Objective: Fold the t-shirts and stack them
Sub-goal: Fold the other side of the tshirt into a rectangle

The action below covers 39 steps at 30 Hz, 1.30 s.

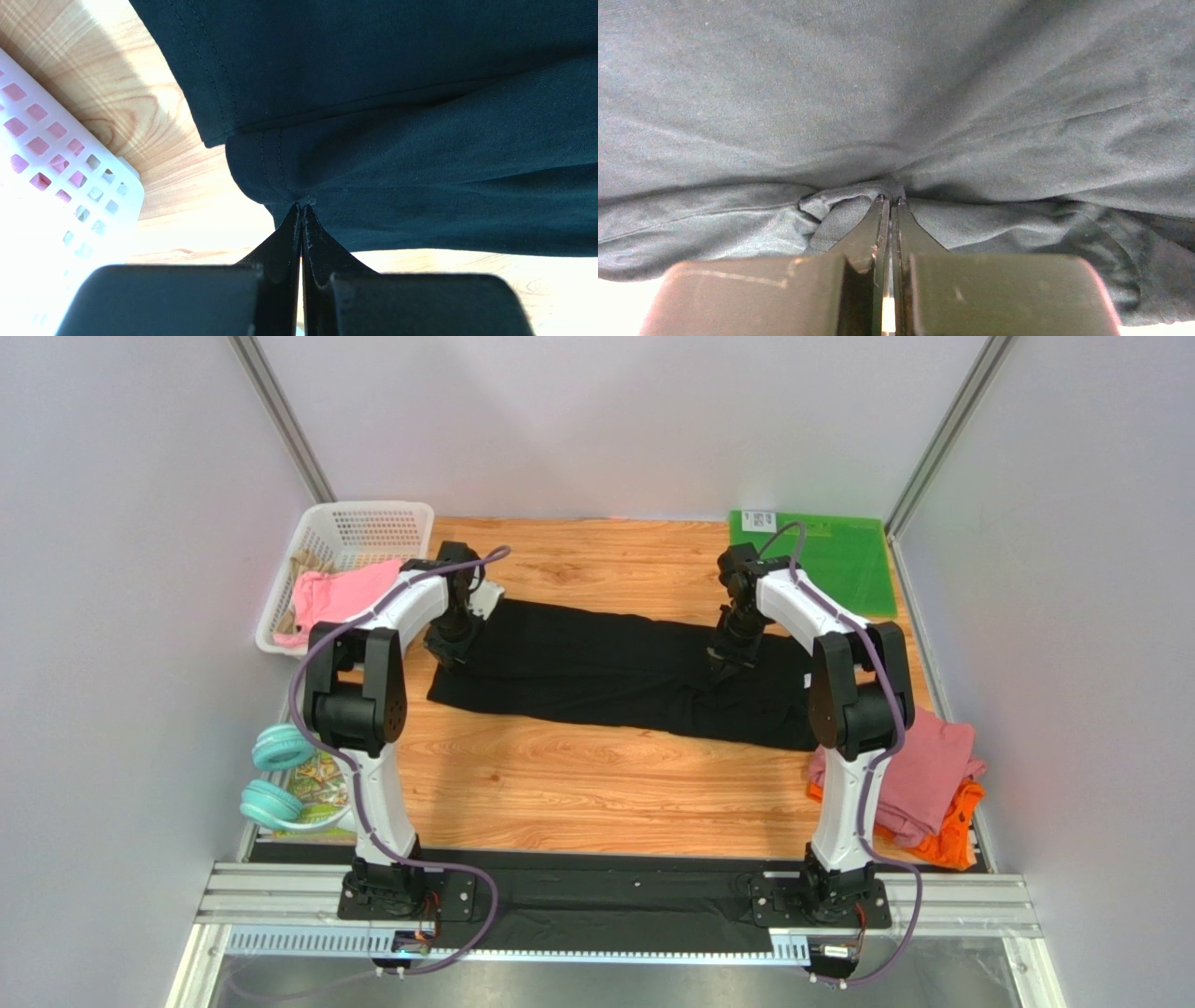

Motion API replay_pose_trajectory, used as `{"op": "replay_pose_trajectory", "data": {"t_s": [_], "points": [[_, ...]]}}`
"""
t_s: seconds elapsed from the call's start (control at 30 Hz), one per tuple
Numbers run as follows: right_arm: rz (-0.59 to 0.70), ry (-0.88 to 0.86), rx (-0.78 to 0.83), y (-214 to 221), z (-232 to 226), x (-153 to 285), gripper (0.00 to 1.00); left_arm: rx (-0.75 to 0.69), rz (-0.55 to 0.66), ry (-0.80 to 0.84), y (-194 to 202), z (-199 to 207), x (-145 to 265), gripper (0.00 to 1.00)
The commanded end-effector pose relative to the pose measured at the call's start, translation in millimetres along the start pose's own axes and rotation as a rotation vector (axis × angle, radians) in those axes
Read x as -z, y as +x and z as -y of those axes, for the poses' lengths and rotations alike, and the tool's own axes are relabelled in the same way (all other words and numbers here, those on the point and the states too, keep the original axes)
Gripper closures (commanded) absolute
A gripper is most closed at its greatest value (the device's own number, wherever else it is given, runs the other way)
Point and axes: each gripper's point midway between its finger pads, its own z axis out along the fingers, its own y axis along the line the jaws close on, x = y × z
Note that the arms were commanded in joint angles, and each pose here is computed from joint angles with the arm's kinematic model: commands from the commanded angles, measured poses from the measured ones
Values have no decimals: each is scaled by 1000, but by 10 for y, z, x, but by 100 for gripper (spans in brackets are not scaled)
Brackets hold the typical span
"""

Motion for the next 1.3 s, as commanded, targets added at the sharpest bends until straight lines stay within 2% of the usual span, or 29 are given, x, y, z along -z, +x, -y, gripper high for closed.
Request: {"op": "replay_pose_trajectory", "data": {"t_s": [0.0,0.23,0.47,0.67,0.73,1.03,1.27], "points": [[74,-59,10,-99,-64,275,100,20,89,-19,-139,-101,344,100],[99,-79,7,-146,-113,402,100,26,140,-44,-278,-184,552,100],[94,-80,10,-146,-126,403,100,25,106,-43,-296,-199,448,100],[90,-80,12,-137,-115,364,100,36,71,-37,-20,-90,246,63],[86,-81,13,-122,-117,354,100,61,69,-19,11,-52,189,57],[86,-94,14,-92,-119,367,100,125,111,-19,-138,-94,131,56],[84,-94,14,-74,-101,367,100,158,98,-11,-128,-148,9,57]]}}
